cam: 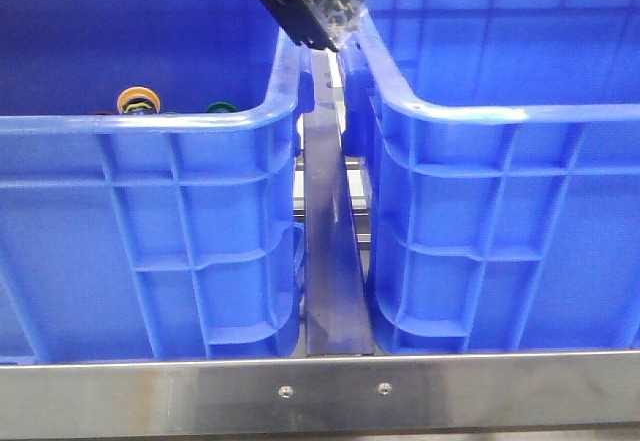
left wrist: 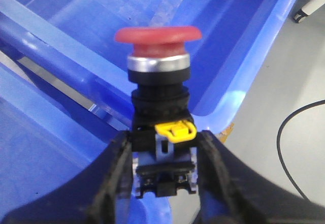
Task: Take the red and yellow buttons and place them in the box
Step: 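Lift the red button and pass it to the right gripper between bins, then carry the red button with the right gripper and set it in the empty bin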
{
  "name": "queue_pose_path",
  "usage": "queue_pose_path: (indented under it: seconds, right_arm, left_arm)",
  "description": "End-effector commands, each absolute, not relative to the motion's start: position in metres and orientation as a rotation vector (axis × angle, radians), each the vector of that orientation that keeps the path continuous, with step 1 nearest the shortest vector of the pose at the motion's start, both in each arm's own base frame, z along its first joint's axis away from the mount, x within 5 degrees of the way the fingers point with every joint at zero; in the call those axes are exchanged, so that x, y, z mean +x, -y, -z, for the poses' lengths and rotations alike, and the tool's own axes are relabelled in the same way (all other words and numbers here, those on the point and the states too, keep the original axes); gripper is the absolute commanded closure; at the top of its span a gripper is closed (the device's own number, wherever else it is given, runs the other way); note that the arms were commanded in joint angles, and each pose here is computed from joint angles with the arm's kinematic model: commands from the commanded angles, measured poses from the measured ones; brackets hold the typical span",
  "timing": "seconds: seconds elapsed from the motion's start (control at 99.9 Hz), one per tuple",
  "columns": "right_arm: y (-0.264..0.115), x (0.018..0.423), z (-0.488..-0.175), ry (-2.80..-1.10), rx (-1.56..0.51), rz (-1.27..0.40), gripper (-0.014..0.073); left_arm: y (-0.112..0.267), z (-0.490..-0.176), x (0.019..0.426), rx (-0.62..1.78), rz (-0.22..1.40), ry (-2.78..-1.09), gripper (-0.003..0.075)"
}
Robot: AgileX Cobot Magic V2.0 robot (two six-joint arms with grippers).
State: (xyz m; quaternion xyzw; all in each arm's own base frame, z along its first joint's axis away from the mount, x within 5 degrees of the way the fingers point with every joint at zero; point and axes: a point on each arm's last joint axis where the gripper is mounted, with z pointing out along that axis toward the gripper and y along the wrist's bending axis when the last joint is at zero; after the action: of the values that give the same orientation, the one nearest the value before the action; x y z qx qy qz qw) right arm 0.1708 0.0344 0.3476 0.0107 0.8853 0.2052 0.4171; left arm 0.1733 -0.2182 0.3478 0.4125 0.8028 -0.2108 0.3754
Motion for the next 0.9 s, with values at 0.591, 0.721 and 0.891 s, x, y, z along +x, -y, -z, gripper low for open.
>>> queue_pose_path:
  seconds: [0.591,0.721,0.891]
  right_arm:
    - [-0.133,0.230,-0.366,-2.248,-0.192,-1.259,0.0106]
    - [-0.133,0.230,-0.366,-2.248,-0.194,-1.260,0.0289]
    - [-0.133,0.229,-0.366,-2.250,-0.199,-1.261,0.0358]
  left_arm:
    - [0.219,-0.369,0.171,1.001,0.594,-1.956,0.0606]
    - [0.219,-0.369,0.171,1.001,0.594,-1.956,0.0603]
    - [0.219,-0.369,0.171,1.002,0.594,-1.958,0.0526]
